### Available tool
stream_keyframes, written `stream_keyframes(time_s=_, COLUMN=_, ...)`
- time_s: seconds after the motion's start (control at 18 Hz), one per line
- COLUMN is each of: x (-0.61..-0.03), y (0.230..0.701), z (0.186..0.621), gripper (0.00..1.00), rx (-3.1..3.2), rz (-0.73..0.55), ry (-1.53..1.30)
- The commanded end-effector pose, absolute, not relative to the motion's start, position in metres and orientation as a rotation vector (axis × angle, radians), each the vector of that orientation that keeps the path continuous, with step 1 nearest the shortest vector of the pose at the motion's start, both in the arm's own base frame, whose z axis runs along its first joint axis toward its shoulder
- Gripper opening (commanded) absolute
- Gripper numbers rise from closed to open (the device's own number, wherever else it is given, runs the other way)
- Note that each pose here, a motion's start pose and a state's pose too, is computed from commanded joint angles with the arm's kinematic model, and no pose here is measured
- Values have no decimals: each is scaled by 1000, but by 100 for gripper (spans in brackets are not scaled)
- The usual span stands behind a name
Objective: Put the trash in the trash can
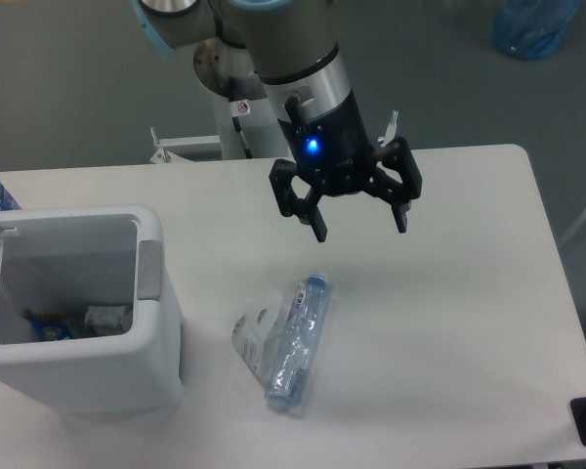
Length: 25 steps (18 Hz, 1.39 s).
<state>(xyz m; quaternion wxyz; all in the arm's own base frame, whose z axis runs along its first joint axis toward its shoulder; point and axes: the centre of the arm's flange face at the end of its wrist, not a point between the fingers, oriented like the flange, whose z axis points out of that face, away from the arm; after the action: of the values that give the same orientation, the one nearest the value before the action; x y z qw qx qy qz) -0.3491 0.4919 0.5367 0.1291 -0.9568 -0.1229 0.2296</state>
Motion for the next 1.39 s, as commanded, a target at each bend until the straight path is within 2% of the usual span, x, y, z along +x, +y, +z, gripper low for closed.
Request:
stream_keyframes(time_s=0.44, x=-348, y=494, z=532, gripper=100, rx=-2774, rz=642, ry=-393)
stream_keyframes(time_s=0.89, x=-354, y=499, z=521, gripper=100, rx=-2735, rz=600, ry=-564)
stream_keyframes(time_s=1.11, x=-356, y=505, z=509, gripper=100, rx=-2705, rz=551, ry=-678)
stream_keyframes(time_s=1.39, x=-350, y=505, z=479, gripper=100, rx=-2768, rz=499, ry=-625)
